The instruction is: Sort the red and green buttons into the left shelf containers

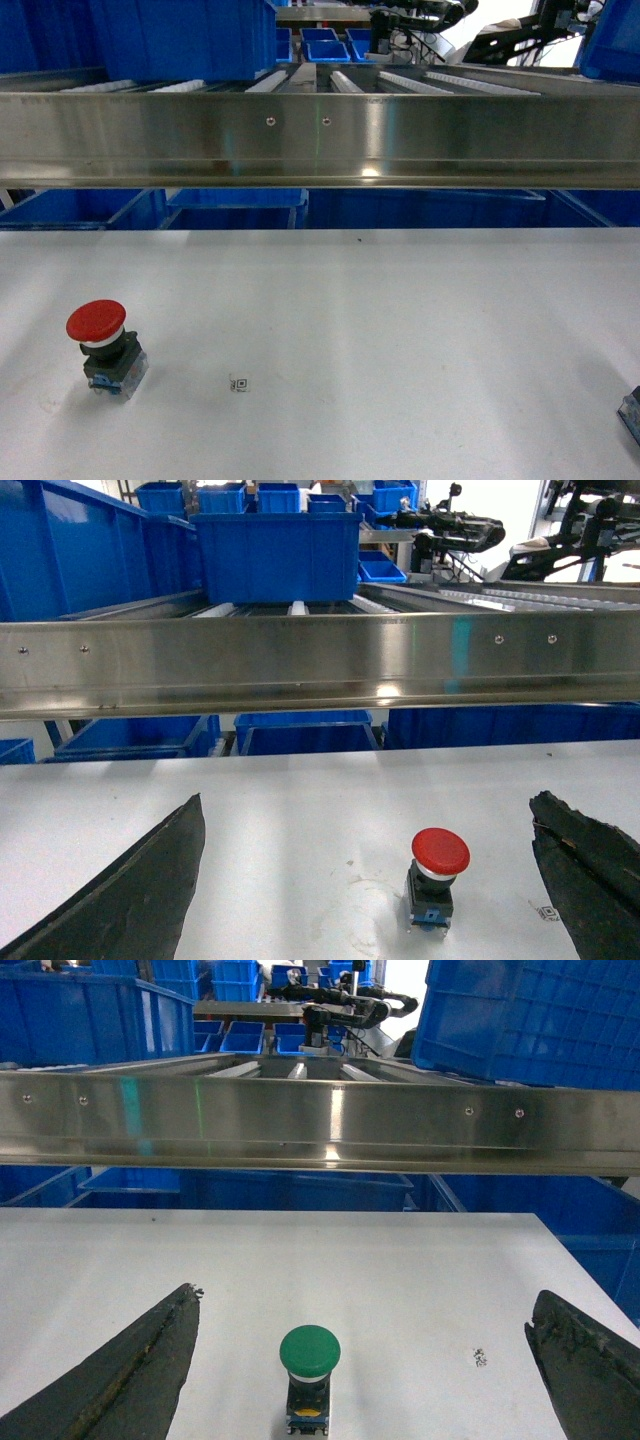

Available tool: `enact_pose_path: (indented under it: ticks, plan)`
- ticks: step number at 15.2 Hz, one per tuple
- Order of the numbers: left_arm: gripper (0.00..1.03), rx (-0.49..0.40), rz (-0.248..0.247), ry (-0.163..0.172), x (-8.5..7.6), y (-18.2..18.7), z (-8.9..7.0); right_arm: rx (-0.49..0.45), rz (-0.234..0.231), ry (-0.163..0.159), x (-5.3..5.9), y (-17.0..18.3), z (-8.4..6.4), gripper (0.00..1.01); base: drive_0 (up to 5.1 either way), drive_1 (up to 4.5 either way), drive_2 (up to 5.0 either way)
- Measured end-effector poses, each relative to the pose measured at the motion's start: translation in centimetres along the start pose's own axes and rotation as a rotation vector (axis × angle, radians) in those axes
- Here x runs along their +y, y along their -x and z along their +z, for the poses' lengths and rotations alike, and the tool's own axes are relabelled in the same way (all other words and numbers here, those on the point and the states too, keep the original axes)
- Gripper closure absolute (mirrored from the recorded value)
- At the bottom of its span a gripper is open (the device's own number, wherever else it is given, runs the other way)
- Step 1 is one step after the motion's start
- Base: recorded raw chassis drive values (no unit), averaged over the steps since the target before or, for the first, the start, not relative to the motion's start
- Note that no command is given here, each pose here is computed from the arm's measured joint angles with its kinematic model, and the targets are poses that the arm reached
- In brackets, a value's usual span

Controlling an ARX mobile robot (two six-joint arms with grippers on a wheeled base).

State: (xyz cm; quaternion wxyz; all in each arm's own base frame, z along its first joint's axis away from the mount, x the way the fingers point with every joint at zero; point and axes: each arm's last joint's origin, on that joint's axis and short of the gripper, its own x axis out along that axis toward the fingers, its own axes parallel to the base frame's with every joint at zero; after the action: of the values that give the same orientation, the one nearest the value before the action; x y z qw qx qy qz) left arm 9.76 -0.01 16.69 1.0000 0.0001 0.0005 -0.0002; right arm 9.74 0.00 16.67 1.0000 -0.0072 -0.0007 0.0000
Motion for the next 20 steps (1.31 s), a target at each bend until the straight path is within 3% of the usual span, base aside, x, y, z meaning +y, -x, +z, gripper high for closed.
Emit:
enact_pose_path:
  ticks: [14, 15, 16, 18, 20]
  plan:
    - [0.05, -0.013, -0.002, -0.001, -0.1, 0.0, 0.1, -0.012, 0.002, -0.004, 0.0, -0.1, 0.2, 0.03, 0.0, 0.0, 0.0]
    - [0.05, -0.065, -0.011, -0.007, -0.4, -0.1, 0.7, -0.017, 0.011, -0.025, 0.2, -0.7, 0.7, 0.03, 0.0, 0.0, 0.0]
    - [0.05, -0.06, -0.054, -0.003, -0.6, -0.4, 1.4, 0.003, 0.035, -0.048, 0.7, -1.8, 1.6, 0.03, 0.0, 0.0, 0.0]
    - [0.05, -0.04, -0.054, 0.013, -0.4, -2.1, 3.1, 0.001, 0.075, -0.079, 1.6, -4.5, 3.9, 0.03, 0.0, 0.0, 0.0]
    - [0.05, -0.033, -0.122, 0.031, -0.5, -5.6, 6.2, -0.031, 0.048, -0.089, 2.2, -9.2, 6.9, 0.03, 0.0, 0.0, 0.0]
